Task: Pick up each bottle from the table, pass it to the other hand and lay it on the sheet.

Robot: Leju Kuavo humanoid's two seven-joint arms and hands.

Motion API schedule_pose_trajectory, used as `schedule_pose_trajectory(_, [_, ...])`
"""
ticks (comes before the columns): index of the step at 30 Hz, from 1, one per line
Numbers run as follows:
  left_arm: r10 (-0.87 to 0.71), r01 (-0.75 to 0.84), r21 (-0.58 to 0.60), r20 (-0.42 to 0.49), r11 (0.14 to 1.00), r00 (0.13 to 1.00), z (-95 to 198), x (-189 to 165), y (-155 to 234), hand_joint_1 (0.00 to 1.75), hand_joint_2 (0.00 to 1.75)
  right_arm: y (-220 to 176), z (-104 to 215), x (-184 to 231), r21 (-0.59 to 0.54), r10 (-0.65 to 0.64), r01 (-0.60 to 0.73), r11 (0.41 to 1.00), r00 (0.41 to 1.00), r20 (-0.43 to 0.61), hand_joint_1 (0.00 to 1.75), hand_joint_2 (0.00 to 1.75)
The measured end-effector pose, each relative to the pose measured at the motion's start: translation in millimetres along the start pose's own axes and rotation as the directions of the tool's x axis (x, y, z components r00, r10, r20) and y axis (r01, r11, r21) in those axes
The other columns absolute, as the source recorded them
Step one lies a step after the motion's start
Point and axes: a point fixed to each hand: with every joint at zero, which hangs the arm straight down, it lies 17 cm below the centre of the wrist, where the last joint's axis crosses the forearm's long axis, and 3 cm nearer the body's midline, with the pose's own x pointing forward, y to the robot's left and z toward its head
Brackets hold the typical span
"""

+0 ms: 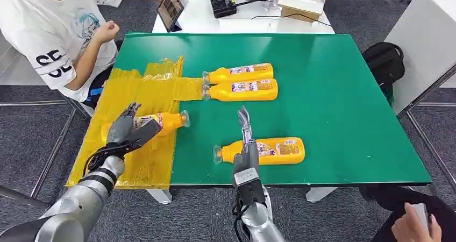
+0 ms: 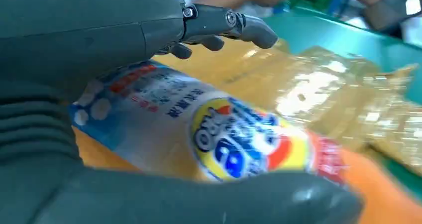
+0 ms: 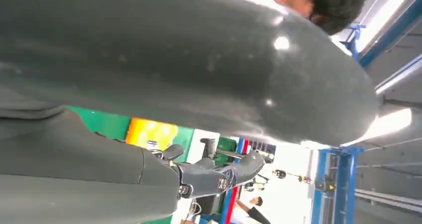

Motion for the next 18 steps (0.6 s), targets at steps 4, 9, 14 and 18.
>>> schedule_pose_trajectory(4, [0.170,-0.188,0.174,0.116,0.967,0.979,0,25,29,0.00,1.75,2,2,-6,0.015,0.014,-0.014,1.000,1.000,-0.010,0.00,0.00])
schedule_pose_trajectory(9, [0.349,-0.361,0.647,0.154,0.671,0.924,30,22,119,0.00,1.75,21,9,-18,0.140,0.194,-0.194,0.971,0.981,0.014,0.00,1.75])
schedule_pose_trajectory(14, [0.249,-0.389,0.739,0.300,0.550,0.921,66,74,163,0.00,1.75,12,3,-37,0.193,0.375,-0.371,0.908,0.927,0.018,0.00,1.75])
schedule_pose_trajectory(18, [0.282,-0.495,0.754,0.408,0.432,0.868,100,100,181,0.00,1.75,-17,-8,-55,0.212,0.514,-0.505,0.837,0.857,0.011,0.00,1.75])
